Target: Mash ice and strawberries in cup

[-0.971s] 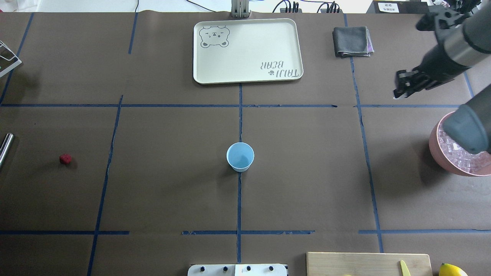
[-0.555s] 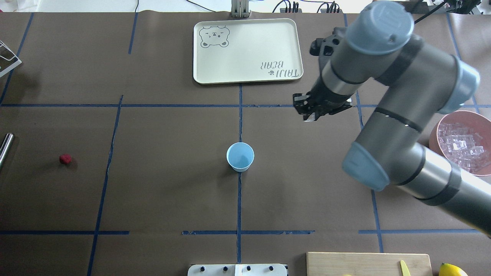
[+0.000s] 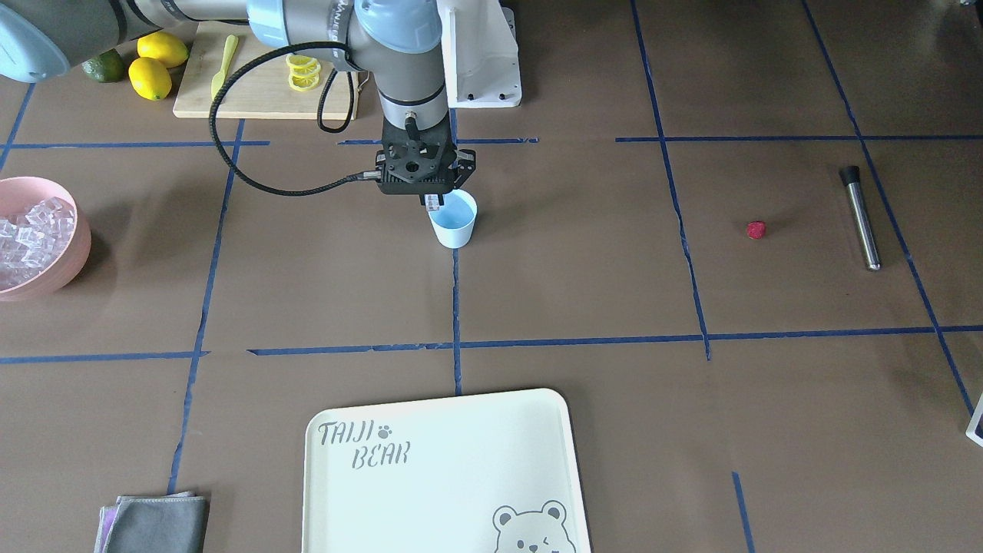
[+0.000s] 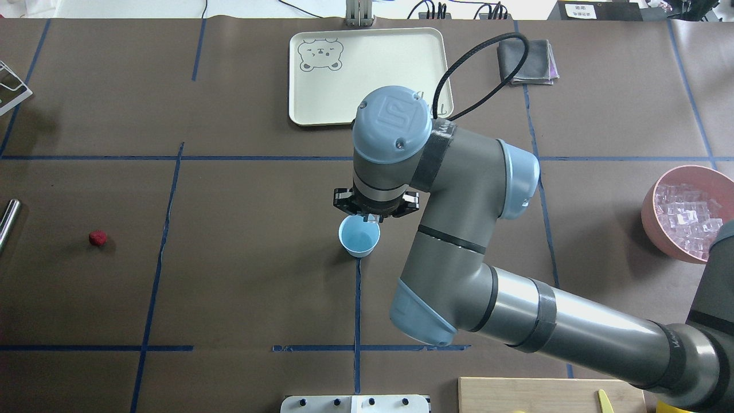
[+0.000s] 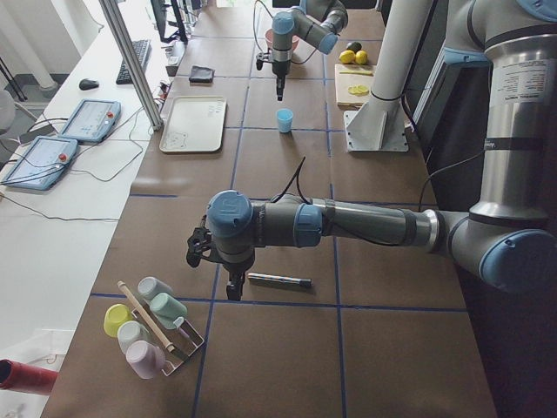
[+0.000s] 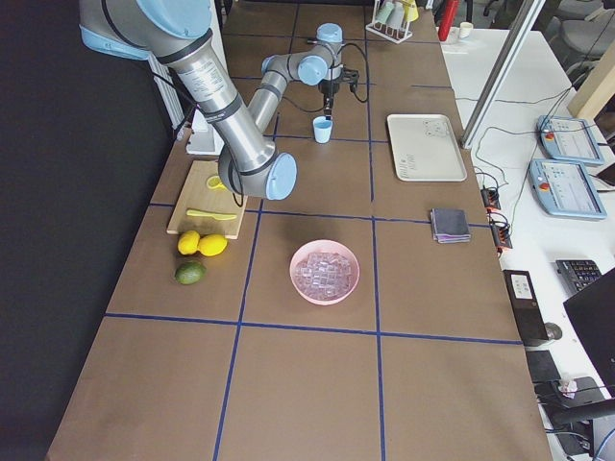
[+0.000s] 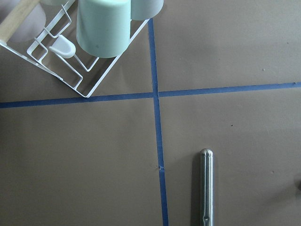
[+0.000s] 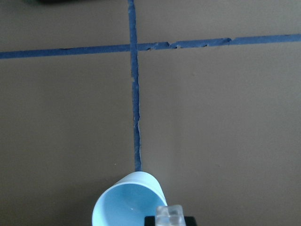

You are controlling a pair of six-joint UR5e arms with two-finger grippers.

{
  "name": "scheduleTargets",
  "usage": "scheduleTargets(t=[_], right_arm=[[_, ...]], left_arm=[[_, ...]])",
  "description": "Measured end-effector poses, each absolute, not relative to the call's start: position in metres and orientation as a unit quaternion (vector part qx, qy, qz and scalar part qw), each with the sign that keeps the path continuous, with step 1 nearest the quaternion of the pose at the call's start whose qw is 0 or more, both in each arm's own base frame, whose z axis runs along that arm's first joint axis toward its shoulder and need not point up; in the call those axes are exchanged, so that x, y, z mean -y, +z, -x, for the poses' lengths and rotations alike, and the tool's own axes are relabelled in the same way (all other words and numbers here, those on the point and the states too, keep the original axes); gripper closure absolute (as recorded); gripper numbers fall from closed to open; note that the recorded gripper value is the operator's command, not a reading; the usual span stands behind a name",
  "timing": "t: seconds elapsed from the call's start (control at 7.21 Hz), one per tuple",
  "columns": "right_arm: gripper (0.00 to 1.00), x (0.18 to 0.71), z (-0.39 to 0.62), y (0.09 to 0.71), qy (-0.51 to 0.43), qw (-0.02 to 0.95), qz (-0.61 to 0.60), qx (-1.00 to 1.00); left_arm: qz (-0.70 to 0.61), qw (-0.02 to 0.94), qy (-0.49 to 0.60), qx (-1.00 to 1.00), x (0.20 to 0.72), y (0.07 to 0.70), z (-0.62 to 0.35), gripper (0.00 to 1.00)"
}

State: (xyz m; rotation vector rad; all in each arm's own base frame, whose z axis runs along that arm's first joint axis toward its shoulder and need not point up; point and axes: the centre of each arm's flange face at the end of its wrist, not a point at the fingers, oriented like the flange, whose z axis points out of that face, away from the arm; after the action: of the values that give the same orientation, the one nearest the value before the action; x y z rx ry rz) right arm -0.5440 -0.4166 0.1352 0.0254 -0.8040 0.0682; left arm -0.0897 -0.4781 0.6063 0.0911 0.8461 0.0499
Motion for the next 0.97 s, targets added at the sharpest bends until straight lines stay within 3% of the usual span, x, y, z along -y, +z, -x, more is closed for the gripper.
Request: scheduleTargets(t=[0.28, 0.42, 0.55, 0.69, 0.83, 0.97], right_arm=[[0.96, 0.41, 0.568, 0.133, 0.03, 0.924, -0.008, 0.381], [0.82, 0.407, 0.574, 0.134, 0.027, 0.925, -0.006, 0.379], [0.55, 0.404, 0.577, 0.136, 0.025, 0.926, -0.004, 0.377], [0.15, 0.404, 0.579, 0.136, 0.024, 0.926, -0.004, 0.376], [0.02, 0.404, 0.579, 0.136, 0.024, 0.926, -0.004, 0.376], [0.02, 0.404, 0.579, 0.136, 0.024, 0.926, -0.004, 0.376]], left_arm=[[-0.046, 0.911, 0.025, -0.41, 0.478, 0.604, 0.09, 0.0], [-0.046, 0.911, 0.024, -0.41, 0.478, 0.604, 0.09, 0.0], [-0.046, 0.91, 0.025, -0.41, 0.478, 0.603, 0.09, 0.0], [-0.046, 0.91, 0.025, -0.41, 0.478, 0.603, 0.09, 0.0], [-0.046, 0.91, 0.025, -0.41, 0.478, 0.603, 0.09, 0.0], [-0.047, 0.91, 0.025, -0.41, 0.478, 0.603, 0.09, 0.0]])
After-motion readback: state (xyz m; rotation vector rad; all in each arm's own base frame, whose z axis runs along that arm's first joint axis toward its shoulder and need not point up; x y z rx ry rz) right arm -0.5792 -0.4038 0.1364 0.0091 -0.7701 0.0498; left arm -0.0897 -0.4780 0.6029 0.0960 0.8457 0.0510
